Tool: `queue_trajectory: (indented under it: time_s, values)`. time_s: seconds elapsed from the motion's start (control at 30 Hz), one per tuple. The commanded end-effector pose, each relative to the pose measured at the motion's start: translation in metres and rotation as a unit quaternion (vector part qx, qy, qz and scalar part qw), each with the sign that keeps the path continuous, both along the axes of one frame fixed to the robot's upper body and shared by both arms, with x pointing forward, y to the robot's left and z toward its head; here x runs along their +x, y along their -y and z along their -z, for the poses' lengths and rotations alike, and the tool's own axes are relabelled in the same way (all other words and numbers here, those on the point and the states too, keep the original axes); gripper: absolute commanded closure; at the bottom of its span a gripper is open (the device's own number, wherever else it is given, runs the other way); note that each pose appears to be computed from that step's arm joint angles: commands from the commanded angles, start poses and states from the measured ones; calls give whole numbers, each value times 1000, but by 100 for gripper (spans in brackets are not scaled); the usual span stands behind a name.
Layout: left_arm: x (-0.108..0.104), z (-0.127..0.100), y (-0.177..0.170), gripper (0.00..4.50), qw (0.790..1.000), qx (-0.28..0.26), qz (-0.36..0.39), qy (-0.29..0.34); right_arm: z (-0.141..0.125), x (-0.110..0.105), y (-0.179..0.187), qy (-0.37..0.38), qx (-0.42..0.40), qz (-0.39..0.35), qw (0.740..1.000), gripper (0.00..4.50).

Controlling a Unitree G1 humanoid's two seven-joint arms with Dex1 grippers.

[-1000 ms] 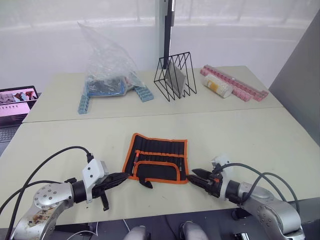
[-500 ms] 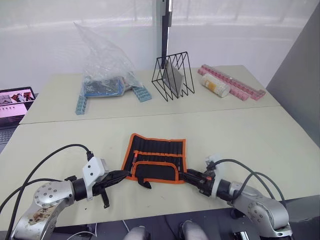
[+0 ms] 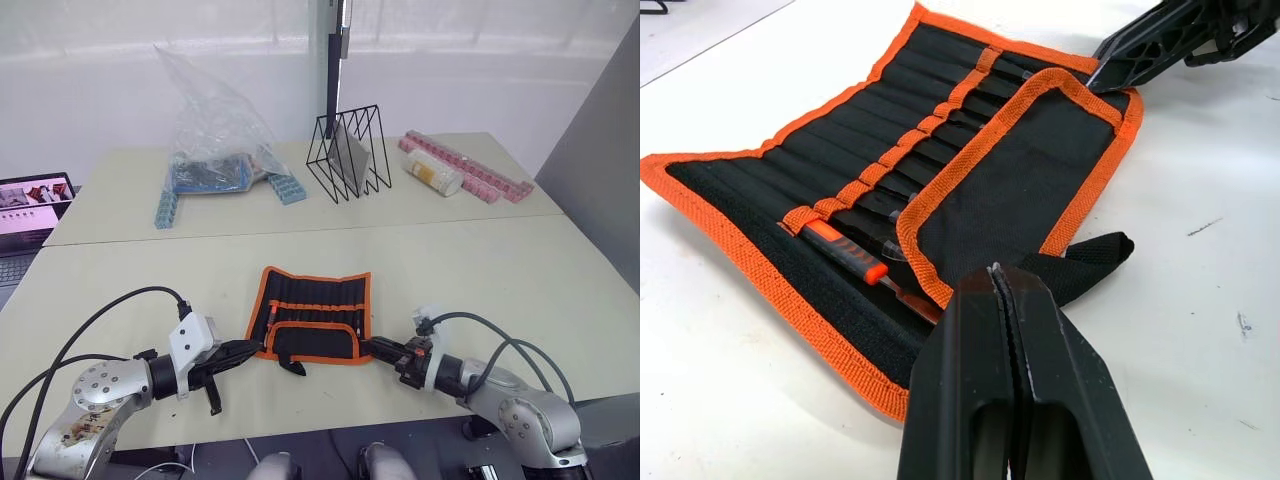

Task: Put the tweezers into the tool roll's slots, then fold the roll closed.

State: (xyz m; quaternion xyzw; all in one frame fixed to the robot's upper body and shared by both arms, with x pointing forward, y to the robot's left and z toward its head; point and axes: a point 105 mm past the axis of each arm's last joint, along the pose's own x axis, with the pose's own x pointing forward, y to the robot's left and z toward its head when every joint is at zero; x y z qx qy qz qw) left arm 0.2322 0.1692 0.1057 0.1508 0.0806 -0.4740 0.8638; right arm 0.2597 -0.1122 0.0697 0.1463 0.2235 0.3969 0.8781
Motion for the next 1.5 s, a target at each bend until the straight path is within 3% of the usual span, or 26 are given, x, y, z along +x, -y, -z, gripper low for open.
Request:
queue_trajectory:
  time_s: [0.03, 0.07, 0.57, 0.67, 0.77, 1.23, 1.5]
  values:
    - [0, -6, 1, 450, 1000, 2, 8, 19, 9, 1, 7, -31, -3, 22, 999, 287]
    - [0, -6, 2, 450, 1000, 2, 9, 19, 8, 4, 8, -35, 2, 31, 999, 263]
    - [0, -6, 2, 450, 1000, 7, 12, 22, 2, 22, 16, -70, 53, 67, 994, 263]
    - [-1, -6, 1, 450, 1000, 7, 12, 21, 2, 22, 16, -72, 55, 72, 993, 340]
    - [-1, -6, 1, 450, 1000, 7, 11, 20, 0, 22, 16, -70, 64, 73, 993, 445]
    - [0, -10, 4, 450, 1000, 10, 11, 20, -26, 24, 4, -55, 95, 46, 993, 448]
    - [0, -11, 4, 450, 1000, 10, 12, 18, -54, 34, -32, -38, 69, 3, 997, 448]
